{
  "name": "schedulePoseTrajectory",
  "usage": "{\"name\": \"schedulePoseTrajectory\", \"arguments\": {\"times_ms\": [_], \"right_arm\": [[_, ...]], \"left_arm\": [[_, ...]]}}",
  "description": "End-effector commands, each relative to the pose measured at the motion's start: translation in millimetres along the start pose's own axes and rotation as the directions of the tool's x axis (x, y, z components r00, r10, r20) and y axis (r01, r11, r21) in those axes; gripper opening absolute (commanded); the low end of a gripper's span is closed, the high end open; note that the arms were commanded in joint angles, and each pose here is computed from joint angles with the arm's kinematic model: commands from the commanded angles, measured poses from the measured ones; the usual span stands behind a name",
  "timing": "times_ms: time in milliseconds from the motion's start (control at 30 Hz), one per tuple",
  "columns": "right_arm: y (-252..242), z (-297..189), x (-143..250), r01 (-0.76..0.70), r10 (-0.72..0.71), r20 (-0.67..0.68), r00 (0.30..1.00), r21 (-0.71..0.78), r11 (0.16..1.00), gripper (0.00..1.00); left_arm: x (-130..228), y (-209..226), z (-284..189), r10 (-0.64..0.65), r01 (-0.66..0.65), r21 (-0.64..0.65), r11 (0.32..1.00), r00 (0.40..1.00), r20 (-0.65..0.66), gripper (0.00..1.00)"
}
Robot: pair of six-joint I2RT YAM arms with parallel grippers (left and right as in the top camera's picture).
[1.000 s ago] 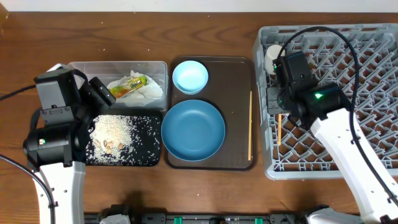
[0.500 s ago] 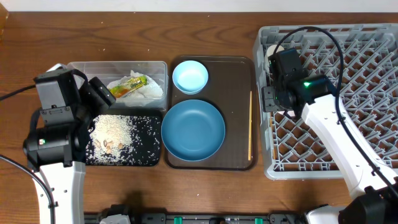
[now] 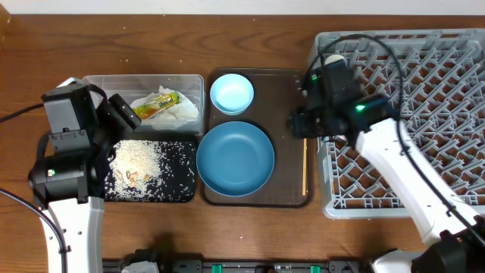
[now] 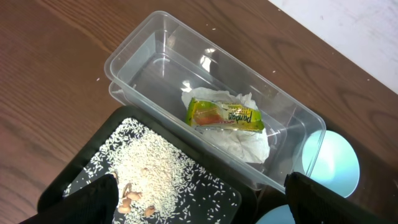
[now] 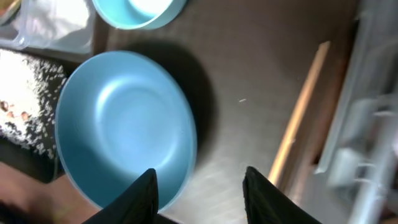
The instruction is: Sort waste into correct bins and load items into the dishwasher rack
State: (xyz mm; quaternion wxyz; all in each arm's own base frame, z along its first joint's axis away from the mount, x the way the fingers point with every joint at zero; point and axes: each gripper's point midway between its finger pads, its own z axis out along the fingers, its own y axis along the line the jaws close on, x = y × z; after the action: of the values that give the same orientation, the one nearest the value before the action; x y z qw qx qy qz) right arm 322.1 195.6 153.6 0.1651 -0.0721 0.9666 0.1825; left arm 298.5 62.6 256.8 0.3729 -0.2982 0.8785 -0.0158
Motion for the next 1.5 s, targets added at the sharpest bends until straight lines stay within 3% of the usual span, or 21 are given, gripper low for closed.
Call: {"name": "schedulePoseTrajectory", "arguments": {"times_ms": [0,333,633,1000,1100,1300,1467], "right_arm": [[2,23,20,-0.044,0.048,-0.033,0.998,0.124,0.991,0.42],[-41,69,68,-0.088,0.124,-0.045,0.991,0.472,0.877,0.4],[-66,94,100,-0.105,0.192,-0.107,0.976,0.542,0.834,0.37],[-86,110,118,-0.165,0.243,-0.073,0.967,0.548,0.82,0.35],[-86,118,120,-0.175,0.243,-0.062,0.968,0.526,0.832,0.28],[-77,115,105,-0.151,0.199,-0.046,0.979,0.494,0.856,0.01],[-50,98,64,-0.081,0.086,0.007,0.996,0.419,0.904,0.01]], "left_arm": [[-4,2,-1,0.002,-0.001,-0.012,1.0,1.0,0.011,0.88],[-4,2,-1,0.002,-0.001,-0.012,1.0,1.0,0.011,0.88],[-4,2,-1,0.002,-0.001,-0.013,1.0,1.0,0.01,0.88],[-4,2,-1,0.002,-0.001,-0.013,1.0,1.0,0.01,0.88],[-4,2,-1,0.002,-0.001,-0.013,1.0,1.0,0.01,0.88],[-4,2,-1,0.002,-0.001,-0.012,1.0,1.0,0.011,0.88],[-4,2,-1,0.002,-0.001,-0.012,1.0,1.0,0.01,0.88]]}}
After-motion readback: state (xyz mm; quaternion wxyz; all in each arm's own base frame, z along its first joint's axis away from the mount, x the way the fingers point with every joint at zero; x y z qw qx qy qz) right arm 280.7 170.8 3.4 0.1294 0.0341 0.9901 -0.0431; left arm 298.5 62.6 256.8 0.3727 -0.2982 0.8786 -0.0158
